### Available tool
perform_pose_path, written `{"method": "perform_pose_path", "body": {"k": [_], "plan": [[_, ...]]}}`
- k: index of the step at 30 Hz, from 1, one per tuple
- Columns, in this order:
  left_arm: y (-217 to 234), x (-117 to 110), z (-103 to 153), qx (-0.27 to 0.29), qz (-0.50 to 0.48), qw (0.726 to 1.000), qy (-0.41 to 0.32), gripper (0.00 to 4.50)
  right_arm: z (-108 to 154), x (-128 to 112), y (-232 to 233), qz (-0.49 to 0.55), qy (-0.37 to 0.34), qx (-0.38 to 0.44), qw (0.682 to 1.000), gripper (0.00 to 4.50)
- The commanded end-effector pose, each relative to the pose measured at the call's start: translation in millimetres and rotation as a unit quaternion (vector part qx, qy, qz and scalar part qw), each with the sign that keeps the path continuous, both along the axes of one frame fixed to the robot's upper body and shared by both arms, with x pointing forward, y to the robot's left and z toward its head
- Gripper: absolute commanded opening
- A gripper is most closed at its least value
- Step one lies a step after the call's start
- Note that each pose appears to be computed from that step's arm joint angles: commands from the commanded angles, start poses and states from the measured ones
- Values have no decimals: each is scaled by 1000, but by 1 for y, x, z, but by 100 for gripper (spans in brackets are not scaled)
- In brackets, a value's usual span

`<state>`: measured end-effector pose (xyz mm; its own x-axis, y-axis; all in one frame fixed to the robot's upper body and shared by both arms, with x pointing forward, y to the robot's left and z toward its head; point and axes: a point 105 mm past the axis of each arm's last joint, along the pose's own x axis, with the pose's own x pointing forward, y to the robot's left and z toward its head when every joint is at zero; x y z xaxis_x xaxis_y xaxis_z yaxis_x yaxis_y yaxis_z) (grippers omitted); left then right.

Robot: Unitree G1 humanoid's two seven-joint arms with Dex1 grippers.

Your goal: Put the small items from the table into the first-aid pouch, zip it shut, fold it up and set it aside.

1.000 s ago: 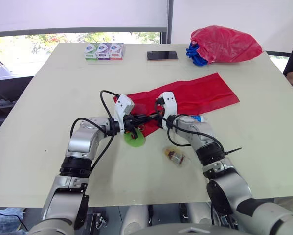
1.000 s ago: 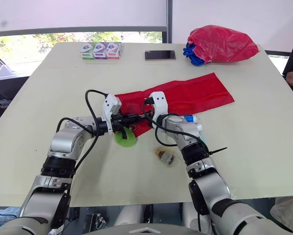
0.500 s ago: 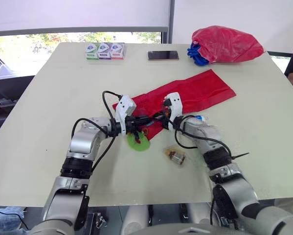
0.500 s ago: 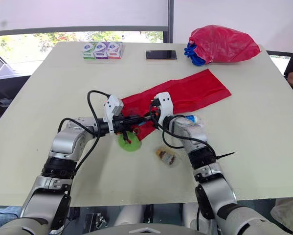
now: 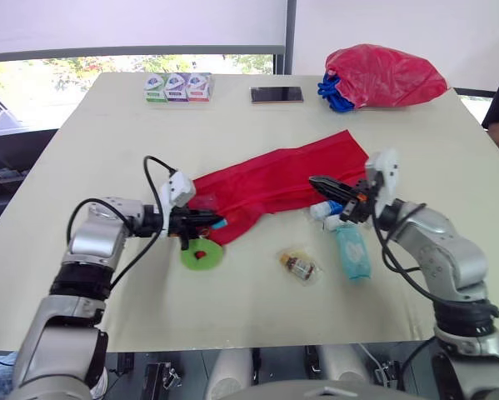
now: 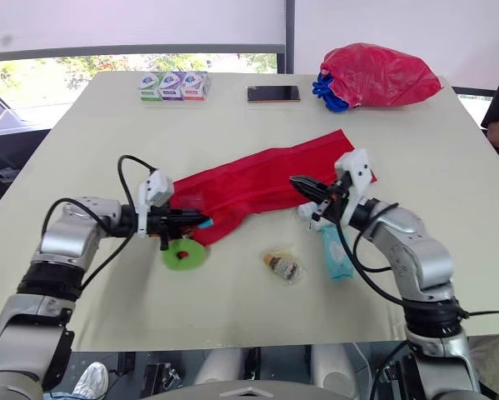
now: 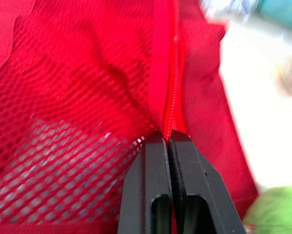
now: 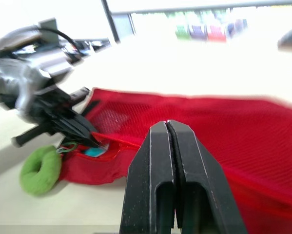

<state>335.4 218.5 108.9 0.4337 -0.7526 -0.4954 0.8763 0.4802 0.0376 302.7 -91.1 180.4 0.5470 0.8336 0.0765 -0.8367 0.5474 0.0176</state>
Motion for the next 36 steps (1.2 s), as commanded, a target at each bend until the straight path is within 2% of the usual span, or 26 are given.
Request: {"method": "perform_pose_path", "body": {"k": [1, 3, 4, 5, 8, 9, 11, 13, 15, 18, 19, 22, 26, 29, 36], "plan": [[28, 16, 20, 34, 36, 997, -56, 0, 13, -18, -22, 7, -62, -33, 998, 4], [37, 23, 25, 47, 53, 994, -77, 0, 11, -24, -34, 7, -66, -54, 996, 4], [40, 25, 26, 52, 58, 994, -82, 0, 12, -26, -41, -1, -67, -52, 996, 52], [42, 27, 26, 54, 60, 993, -85, 0, 13, -28, -47, -6, -68, -50, 996, 72], [45, 27, 27, 59, 53, 993, -87, 0, 19, -38, -70, -15, -63, -55, 996, 211], [45, 26, 27, 59, 50, 993, -88, 30, 18, -41, -75, -17, -60, -64, 996, 269], [44, 26, 28, 56, 45, 993, -89, 83, 15, -45, -82, -20, -53, -78, 995, 343], [40, 25, 32, 47, 33, 994, -95, 179, 14, -49, -89, -29, -47, -88, 995, 445], [35, 25, 39, 37, 19, 993, -111, 258, 14, -51, -92, -35, -46, -89, 994, 450], [18, 29, 59, 12, -10, 985, -170, 421, 20, -52, -90, -39, -44, -53, 997, 450], [10, 30, 64, 1, -19, 982, -186, 444, 22, -52, -88, -38, -44, -42, 997, 450], [-18, 31, 68, -14, -49, 977, -209, 444, 22, -53, -83, -34, -43, -40, 998, 450], [-49, 38, 50, 6, -70, 976, -208, 444, 24, -50, -78, -37, -46, -38, 998, 450], [-65, 52, 41, 26, -61, 975, -213, 444, 27, -48, -74, -34, -51, -39, 997, 450], [-83, 76, 26, 82, -62, 969, -223, 444, 32, -46, -74, -54, -64, -44, 996, 450]]}}
